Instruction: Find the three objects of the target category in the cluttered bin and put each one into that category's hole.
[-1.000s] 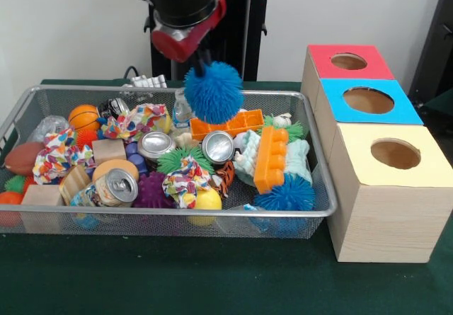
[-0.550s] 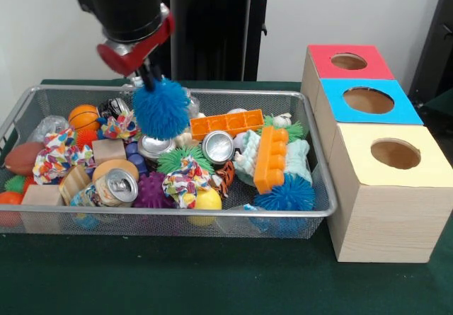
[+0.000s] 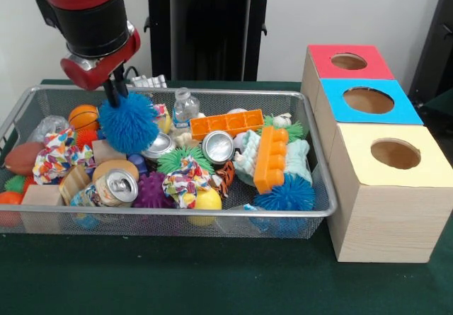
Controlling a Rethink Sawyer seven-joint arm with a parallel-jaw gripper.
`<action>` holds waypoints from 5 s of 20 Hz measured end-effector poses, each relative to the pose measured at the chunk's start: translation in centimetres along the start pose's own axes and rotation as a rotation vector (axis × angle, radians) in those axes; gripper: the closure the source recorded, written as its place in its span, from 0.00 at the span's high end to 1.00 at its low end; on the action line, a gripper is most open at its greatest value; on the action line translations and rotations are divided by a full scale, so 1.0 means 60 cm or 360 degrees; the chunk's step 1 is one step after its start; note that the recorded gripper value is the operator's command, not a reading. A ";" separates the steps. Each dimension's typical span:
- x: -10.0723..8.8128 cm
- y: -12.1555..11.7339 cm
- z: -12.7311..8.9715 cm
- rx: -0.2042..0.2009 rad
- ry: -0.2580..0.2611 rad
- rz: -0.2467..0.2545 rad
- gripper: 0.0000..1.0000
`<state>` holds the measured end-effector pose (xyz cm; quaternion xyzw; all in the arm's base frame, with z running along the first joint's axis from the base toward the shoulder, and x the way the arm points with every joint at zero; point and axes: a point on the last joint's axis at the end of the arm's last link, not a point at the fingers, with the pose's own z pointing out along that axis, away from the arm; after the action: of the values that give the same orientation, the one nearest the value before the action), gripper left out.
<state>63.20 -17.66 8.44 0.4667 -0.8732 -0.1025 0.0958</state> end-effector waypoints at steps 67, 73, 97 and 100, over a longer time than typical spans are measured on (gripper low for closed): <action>-0.222 0.038 0.074 0.0448 -0.0333 -0.0133 1.00; -0.222 0.040 0.091 0.0425 -0.0334 -0.0131 1.00; -0.213 0.043 0.106 0.0405 -0.0317 -0.0123 1.00; -0.213 0.045 0.107 0.0402 -0.0316 -0.0124 1.00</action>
<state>66.38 -4.95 2.10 0.4960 -0.8656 -0.0413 -0.0545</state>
